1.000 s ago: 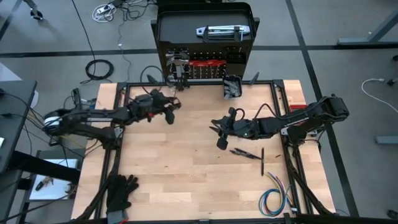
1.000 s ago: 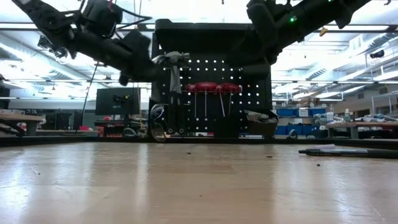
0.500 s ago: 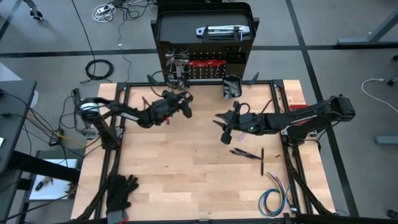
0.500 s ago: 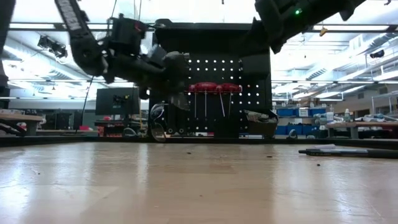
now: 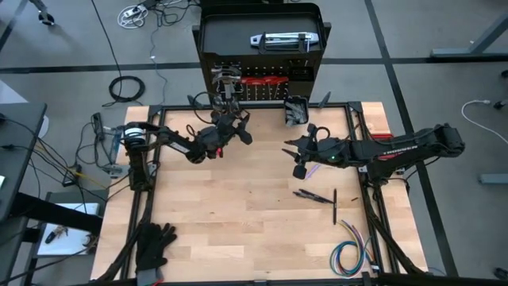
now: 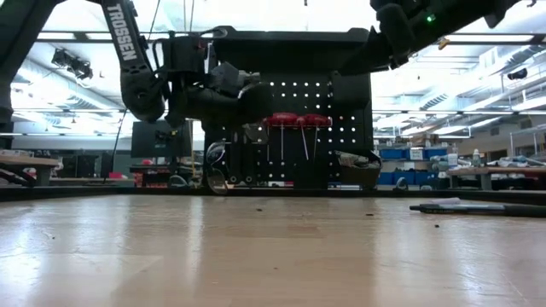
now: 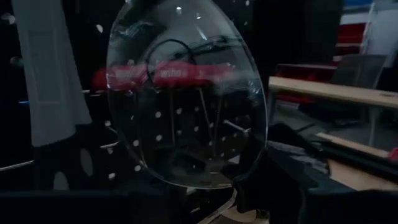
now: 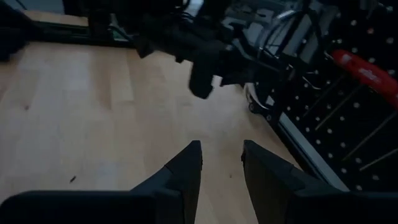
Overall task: Hang tools onto peg board
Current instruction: Hang the glasses on the pegboard
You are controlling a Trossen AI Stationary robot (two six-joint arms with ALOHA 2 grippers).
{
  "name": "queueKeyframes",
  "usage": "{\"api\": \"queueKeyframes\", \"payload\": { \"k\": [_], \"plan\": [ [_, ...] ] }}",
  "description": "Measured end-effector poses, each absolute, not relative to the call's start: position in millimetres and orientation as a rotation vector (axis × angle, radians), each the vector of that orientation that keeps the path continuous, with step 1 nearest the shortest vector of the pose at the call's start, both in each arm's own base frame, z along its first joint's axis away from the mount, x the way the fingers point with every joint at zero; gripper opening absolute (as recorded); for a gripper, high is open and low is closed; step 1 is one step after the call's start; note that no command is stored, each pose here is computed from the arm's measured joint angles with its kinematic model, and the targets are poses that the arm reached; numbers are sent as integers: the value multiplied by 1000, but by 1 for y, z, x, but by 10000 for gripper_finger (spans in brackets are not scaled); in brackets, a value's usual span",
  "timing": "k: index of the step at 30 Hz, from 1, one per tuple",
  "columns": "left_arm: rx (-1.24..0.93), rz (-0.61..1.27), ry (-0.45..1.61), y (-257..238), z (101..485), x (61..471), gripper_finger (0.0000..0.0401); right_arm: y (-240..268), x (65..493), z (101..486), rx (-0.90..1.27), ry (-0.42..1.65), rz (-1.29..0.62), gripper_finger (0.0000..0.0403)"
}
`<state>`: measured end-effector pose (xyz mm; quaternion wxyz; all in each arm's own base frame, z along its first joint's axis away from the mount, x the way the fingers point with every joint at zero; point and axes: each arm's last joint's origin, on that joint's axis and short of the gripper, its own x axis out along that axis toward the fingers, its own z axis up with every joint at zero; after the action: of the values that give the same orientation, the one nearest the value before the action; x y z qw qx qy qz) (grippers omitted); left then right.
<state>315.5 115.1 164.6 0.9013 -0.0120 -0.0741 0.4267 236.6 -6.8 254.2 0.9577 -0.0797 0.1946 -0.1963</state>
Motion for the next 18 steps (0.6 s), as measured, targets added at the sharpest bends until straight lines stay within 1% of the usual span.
{"api": "queueKeyframes", "payload": {
  "k": [7, 12, 18],
  "plan": [
    [-21, 899, -140, 126, 166, 330, 165, -11, 236, 251, -156, 408, -329, 127],
    [-21, 941, -123, 135, 168, 331, 165, -11, 237, 250, -164, 413, -295, 126],
    [-35, 978, -56, 147, 164, 331, 165, -12, 236, 250, -197, 418, -284, 126]
  ]
}}
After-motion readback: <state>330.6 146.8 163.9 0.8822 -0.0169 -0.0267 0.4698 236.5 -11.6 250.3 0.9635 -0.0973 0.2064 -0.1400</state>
